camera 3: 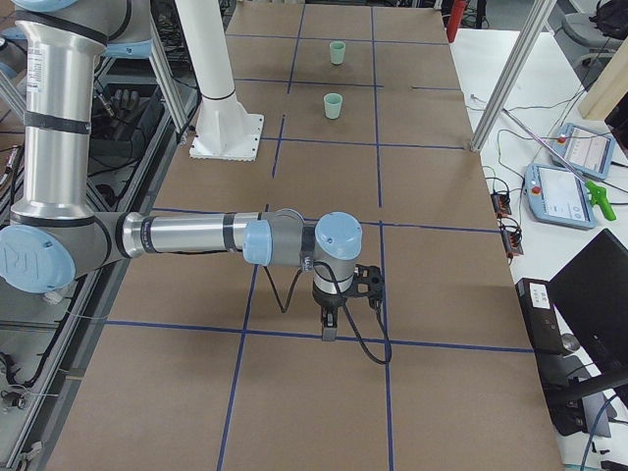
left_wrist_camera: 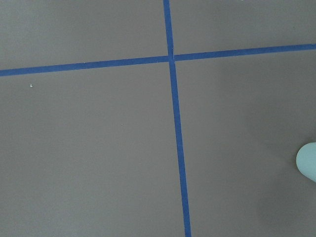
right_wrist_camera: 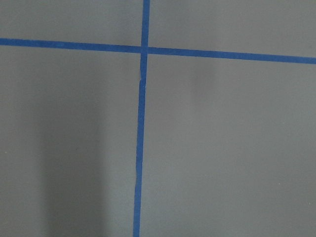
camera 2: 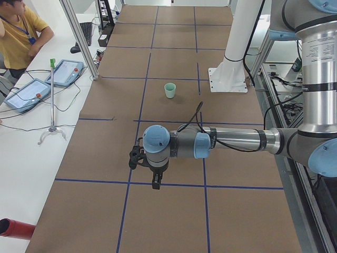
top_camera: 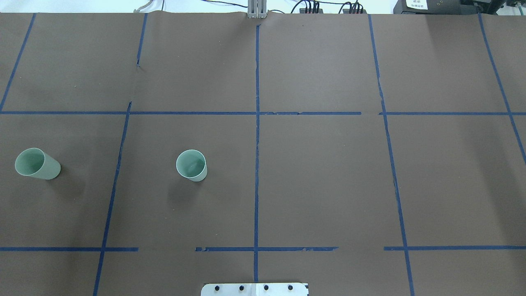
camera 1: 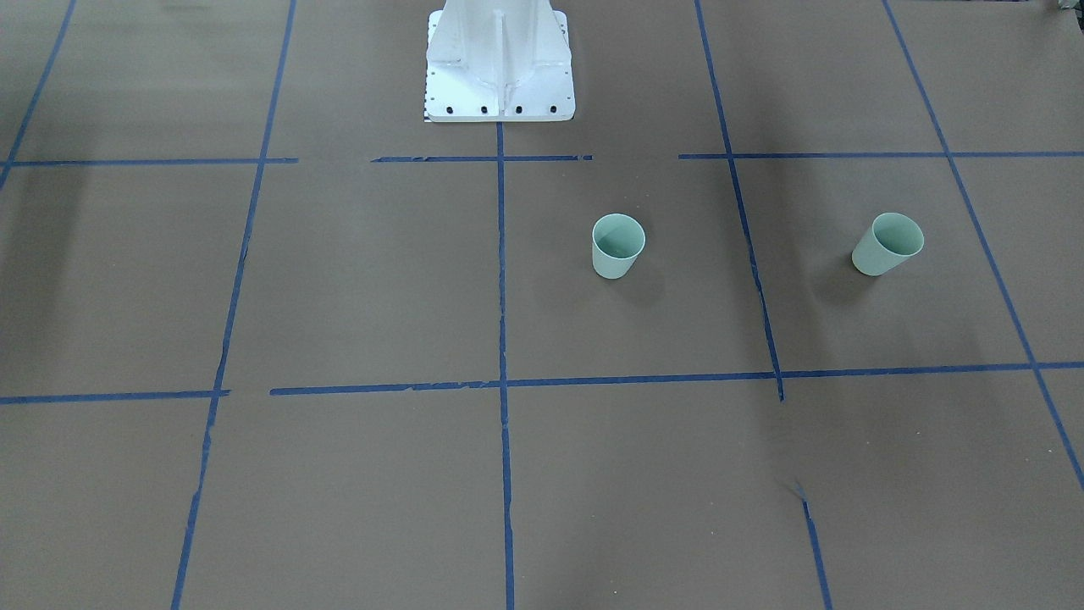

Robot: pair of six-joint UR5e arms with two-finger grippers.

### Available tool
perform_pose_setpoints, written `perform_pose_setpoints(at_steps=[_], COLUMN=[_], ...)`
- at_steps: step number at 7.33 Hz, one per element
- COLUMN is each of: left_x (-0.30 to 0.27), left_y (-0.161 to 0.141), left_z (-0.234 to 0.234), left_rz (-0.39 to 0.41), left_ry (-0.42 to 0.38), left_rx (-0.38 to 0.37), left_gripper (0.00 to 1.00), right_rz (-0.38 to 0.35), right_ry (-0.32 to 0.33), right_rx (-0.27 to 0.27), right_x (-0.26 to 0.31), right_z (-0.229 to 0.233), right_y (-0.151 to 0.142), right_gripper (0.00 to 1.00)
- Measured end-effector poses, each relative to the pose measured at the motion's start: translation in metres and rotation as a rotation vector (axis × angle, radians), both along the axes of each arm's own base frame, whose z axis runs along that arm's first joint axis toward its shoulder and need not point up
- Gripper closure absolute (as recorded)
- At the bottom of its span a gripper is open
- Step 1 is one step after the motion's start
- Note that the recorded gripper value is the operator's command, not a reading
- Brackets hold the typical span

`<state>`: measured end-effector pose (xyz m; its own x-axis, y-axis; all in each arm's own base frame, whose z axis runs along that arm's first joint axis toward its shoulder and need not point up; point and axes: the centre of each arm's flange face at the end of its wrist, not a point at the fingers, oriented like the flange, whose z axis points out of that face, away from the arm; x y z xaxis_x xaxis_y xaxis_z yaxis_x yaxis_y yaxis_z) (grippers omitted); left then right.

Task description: Stack cups

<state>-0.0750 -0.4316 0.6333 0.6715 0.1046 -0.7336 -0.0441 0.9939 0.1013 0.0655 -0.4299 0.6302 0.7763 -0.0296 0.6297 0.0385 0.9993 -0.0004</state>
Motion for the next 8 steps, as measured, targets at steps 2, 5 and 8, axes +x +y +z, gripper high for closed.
perform_pose_setpoints(at_steps=[2, 5, 8], left_x=[0.004, 0.044, 0.118], left_y=[-0.015, -0.028, -0.020], left_z=[-0.013, -0.030, -0.038], left_rz=[0.013, 0.032, -0.066], left_ry=[-0.002, 0.008, 0.010], left_rx=[0.033, 0.044, 0.041], left_gripper=[0.00, 0.00, 0.00], right_rz=[0.000, 0.000, 0.000], right_ry=[0.000, 0.000, 0.000], right_rx=[0.000, 0.000, 0.000], right_x=[0.000, 0.000, 0.000], right_z=[0.000, 0.000, 0.000], right_y=[0.000, 0.000, 0.000], right_gripper=[0.00, 0.00, 0.00])
